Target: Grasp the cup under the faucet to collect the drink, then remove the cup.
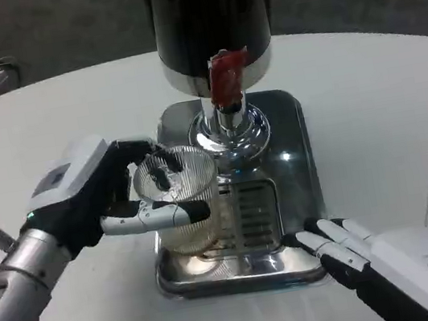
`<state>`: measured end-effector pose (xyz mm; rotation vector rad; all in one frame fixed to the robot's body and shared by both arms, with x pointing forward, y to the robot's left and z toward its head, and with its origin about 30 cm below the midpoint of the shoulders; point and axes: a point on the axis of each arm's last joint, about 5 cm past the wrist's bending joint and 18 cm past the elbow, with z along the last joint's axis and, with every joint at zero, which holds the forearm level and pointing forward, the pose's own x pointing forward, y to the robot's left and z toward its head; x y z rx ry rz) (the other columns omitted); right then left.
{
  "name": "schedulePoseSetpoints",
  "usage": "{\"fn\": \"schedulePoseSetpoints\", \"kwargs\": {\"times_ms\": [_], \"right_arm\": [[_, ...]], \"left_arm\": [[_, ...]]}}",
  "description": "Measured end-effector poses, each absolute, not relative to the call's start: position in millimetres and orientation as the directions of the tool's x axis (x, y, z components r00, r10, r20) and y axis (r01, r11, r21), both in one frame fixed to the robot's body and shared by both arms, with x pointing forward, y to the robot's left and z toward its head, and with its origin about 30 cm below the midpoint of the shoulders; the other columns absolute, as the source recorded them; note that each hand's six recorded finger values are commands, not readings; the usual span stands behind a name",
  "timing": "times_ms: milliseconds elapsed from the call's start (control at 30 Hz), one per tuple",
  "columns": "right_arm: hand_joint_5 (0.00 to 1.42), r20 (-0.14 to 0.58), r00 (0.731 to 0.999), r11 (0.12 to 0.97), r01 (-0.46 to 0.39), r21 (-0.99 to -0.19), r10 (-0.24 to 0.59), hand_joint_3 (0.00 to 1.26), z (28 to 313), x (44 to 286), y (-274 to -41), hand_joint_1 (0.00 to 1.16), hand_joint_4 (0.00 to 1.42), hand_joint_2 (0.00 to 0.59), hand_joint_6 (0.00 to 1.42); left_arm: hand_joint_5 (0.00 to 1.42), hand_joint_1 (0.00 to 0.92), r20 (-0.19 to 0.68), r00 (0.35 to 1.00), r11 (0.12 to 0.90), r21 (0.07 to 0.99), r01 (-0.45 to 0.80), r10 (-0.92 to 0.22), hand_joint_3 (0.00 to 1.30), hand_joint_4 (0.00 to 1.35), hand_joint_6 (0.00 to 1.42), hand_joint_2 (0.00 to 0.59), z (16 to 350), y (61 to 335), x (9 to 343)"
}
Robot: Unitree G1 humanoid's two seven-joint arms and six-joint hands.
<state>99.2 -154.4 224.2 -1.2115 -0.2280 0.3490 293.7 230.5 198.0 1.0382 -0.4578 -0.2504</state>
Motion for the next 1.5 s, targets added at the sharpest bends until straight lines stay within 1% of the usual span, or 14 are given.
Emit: {"fn": "schedulePoseSetpoints", "kwargs": {"times_ms": [100, 233, 333, 433, 533, 633, 733, 933, 1100, 1200, 1267, 1300, 1367, 1500], "right_arm": [[0.00, -0.010, 0.926, 0.310, -0.136, -0.941, 0.378, 0.09, 224, 98, -155, 0.38, 0.00, 0.423, 0.13], [0.00, -0.008, 0.919, 0.316, -0.144, -0.938, 0.394, 0.09, 222, 95, -156, 0.38, 0.00, 0.423, 0.13], [0.00, -0.004, 0.920, 0.317, -0.139, -0.938, 0.392, 0.09, 222, 93, -158, 0.38, 0.00, 0.423, 0.13], [0.00, 0.000, 0.920, 0.325, -0.138, -0.935, 0.392, 0.09, 221, 92, -160, 0.38, 0.00, 0.423, 0.13], [0.00, 0.001, 0.922, 0.328, -0.137, -0.935, 0.387, 0.09, 220, 90, -162, 0.38, 0.00, 0.423, 0.13], [0.00, 0.008, 0.921, 0.331, -0.132, -0.935, 0.389, 0.09, 220, 89, -164, 0.38, 0.00, 0.424, 0.13], [0.00, 0.012, 0.924, 0.334, -0.127, -0.934, 0.383, 0.09, 221, 88, -166, 0.38, 0.00, 0.424, 0.13], [0.00, 0.015, 0.926, 0.342, -0.124, -0.932, 0.377, 0.09, 221, 87, -169, 0.37, 0.00, 0.429, 0.13], [0.00, 0.012, 0.927, 0.346, -0.128, -0.929, 0.375, 0.09, 220, 86, -170, 0.36, 0.00, 0.431, 0.14], [0.00, 0.012, 0.927, 0.348, -0.129, -0.928, 0.376, 0.09, 220, 86, -171, 0.36, 0.00, 0.431, 0.15], [0.00, 0.012, 0.929, 0.348, -0.128, -0.929, 0.371, 0.09, 220, 86, -171, 0.36, 0.00, 0.431, 0.16], [0.00, 0.011, 0.929, 0.348, -0.127, -0.929, 0.369, 0.09, 220, 86, -172, 0.36, 0.00, 0.431, 0.16], [0.00, 0.011, 0.931, 0.347, -0.125, -0.929, 0.365, 0.09, 220, 86, -172, 0.36, 0.00, 0.431, 0.16], [0.00, 0.011, 0.931, 0.347, -0.125, -0.930, 0.365, 0.09, 220, 86, -172, 0.36, 0.00, 0.431, 0.17]], "left_arm": [[1.30, 0.595, 0.256, 0.871, 0.488, 0.872, -0.021, -0.419, 1.01, 1.12, 1.42, 0.000, 202, 227, 296], [1.30, 0.595, 0.268, 0.854, 0.481, 0.877, -0.024, -0.445, 1.01, 1.12, 1.42, 0.000, 209, 216, 302], [1.30, 0.595, 0.253, 0.850, 0.446, 0.895, -0.024, -0.462, 1.01, 1.12, 1.42, 0.000, 213, 209, 307], [1.30, 0.595, 0.242, 0.852, 0.440, 0.898, -0.015, -0.464, 1.01, 1.12, 1.42, 0.000, 212, 205, 309], [1.30, 0.595, 0.213, 0.858, 0.409, 0.913, -0.003, -0.467, 1.01, 1.12, 1.42, 0.000, 211, 201, 312], [1.30, 0.595, 0.200, 0.860, 0.408, 0.913, 0.011, -0.470, 1.01, 1.12, 1.42, 0.000, 209, 196, 314], [1.30, 0.595, 0.189, 0.863, 0.389, 0.921, 0.009, -0.469, 1.01, 1.11, 1.42, 0.000, 209, 192, 317], [1.29, 0.595, 0.197, 0.856, 0.384, 0.923, 0.002, -0.477, 1.01, 1.11, 1.42, 0.000, 208, 186, 319], [1.20, 0.557, 0.200, 0.860, 0.374, 0.927, -0.012, -0.469, 0.93, 1.01, 1.42, 0.000, 209, 184, 320], [1.15, 0.468, 0.199, 0.862, 0.368, 0.930, -0.016, -0.466, 0.86, 0.91, 1.42, 0.000, 210, 184, 320], [1.08, 0.258, 0.197, 0.863, 0.359, 0.933, -0.020, -0.464, 0.79, 0.79, 1.39, 0.015, 211, 183, 321], [1.01, 0.183, 0.195, 0.863, 0.355, 0.935, -0.020, -0.465, 0.75, 0.73, 1.33, 0.023, 212, 182, 321], [0.93, 0.128, 0.183, 0.865, 0.342, 0.939, -0.014, -0.467, 0.69, 0.63, 1.25, 0.034, 214, 181, 322], [0.74, 0.090, 0.136, 0.872, 0.309, 0.951, 0.019, -0.471, 0.59, 0.48, 1.09, 0.037, 218, 179, 324]]}}
